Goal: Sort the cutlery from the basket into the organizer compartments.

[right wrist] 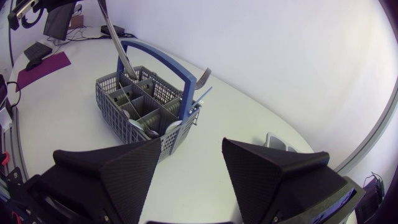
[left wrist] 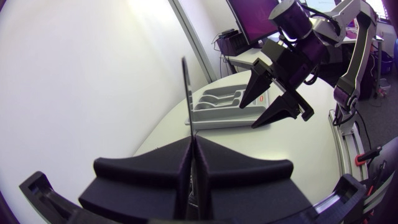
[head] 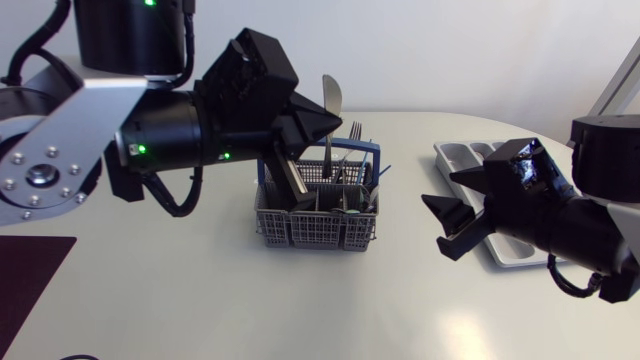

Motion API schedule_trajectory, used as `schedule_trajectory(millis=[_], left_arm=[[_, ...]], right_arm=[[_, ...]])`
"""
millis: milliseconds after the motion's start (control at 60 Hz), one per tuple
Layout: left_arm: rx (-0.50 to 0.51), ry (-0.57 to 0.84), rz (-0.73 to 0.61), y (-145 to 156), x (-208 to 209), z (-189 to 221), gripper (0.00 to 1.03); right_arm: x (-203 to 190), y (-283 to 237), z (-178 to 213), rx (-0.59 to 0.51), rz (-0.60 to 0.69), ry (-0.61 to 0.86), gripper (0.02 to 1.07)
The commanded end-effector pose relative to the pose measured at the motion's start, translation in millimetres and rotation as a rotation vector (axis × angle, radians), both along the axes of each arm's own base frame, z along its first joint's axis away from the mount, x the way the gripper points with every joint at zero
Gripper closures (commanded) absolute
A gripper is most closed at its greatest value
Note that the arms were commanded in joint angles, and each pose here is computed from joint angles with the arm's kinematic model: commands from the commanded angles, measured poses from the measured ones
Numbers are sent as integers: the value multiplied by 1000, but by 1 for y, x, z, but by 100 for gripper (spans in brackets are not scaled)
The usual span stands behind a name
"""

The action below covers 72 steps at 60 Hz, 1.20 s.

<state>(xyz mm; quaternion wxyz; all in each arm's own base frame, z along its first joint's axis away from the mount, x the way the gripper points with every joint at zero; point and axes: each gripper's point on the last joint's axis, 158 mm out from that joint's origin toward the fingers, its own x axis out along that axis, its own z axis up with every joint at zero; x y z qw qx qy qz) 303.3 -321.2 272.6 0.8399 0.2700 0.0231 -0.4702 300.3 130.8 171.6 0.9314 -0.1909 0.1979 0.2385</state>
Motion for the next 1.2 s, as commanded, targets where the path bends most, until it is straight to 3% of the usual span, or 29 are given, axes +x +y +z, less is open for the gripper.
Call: schedule_trajectory(millis=[0,233,583,717,1183], left_arm=[[-50,9,5,1,-6,23,100],[-78,138,-37,0,-22,34,100],[-178,357,-156,-7,-47,35,100],[-176,403,-192,-13,-52,27,100],[-203,497,-274,-25,-66,26,100]], right_arm=[[-8,11,5,33,43,7,35],[-34,49,33,114,200,-11,35],[-64,91,34,238,389,111,35],[-71,100,35,274,434,152,31],[-84,123,25,297,527,246,31]])
